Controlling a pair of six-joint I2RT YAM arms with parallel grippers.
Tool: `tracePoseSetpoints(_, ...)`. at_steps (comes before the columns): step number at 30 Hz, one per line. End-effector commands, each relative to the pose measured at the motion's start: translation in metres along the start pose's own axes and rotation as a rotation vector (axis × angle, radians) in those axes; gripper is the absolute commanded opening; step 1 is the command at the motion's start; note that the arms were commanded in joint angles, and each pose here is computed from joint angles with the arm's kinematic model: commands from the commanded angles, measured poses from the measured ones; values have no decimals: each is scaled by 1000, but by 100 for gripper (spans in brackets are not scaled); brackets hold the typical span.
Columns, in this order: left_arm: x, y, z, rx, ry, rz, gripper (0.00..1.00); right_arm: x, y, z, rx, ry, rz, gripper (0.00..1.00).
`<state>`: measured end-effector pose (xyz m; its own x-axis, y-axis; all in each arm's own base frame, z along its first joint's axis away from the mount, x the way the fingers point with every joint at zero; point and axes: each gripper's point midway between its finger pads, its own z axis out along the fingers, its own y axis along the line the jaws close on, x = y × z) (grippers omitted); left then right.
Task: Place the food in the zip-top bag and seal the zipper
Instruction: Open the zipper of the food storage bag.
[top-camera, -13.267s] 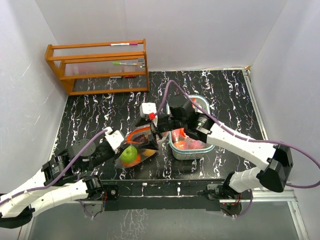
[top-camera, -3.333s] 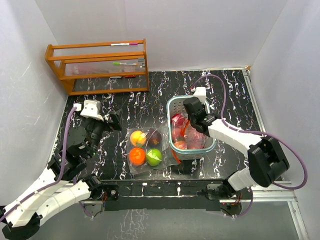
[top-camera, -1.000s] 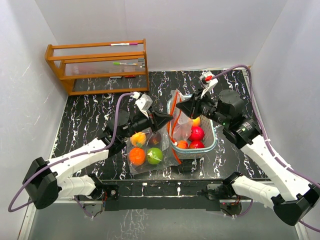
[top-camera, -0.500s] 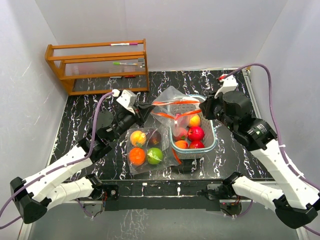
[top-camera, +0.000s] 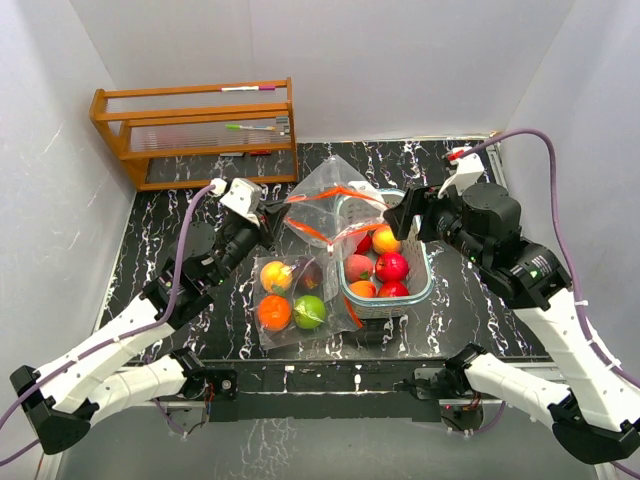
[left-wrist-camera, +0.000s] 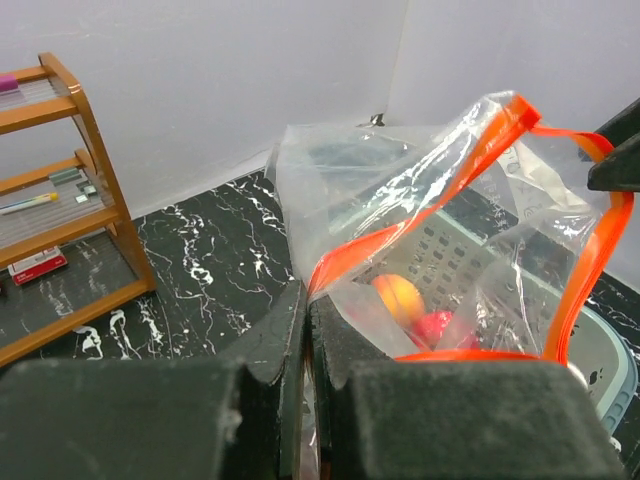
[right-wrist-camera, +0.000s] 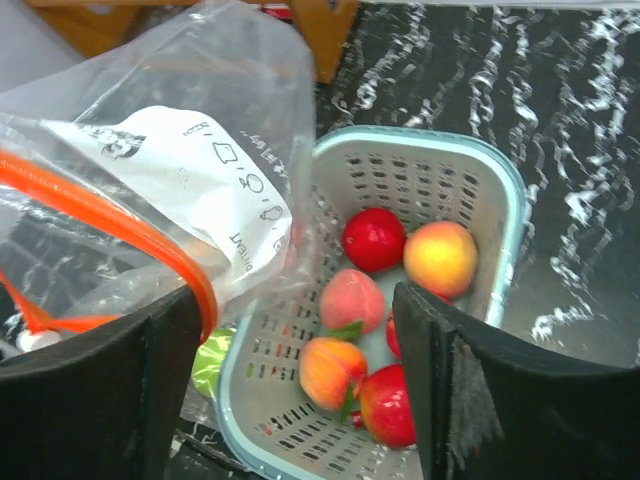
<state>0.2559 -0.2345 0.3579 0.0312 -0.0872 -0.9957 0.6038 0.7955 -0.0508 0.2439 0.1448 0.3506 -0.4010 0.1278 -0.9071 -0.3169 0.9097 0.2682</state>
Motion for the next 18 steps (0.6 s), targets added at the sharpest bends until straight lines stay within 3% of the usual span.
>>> tracePoseSetpoints(1,-40,5,-7,-15,-102,-12,0,-25,38,-1,-204,-97,4,80)
tracePoseSetpoints(5,-52,12,-10,-48,-114,20,0,-39,68,-7,-368,-141,4,84)
tracePoseSetpoints(10,-75,28,-23,-122,-139,87,0,-83,118,-62,-688,-356,-31,90)
tracePoseSetpoints(16,-106,43,-43,-186,-189,147,0,-103,139,-96,-828,-426,-62,96)
tracePoseSetpoints(18,-112,52,-51,-225,-193,173,0,-100,130,-83,-755,-398,-35,96)
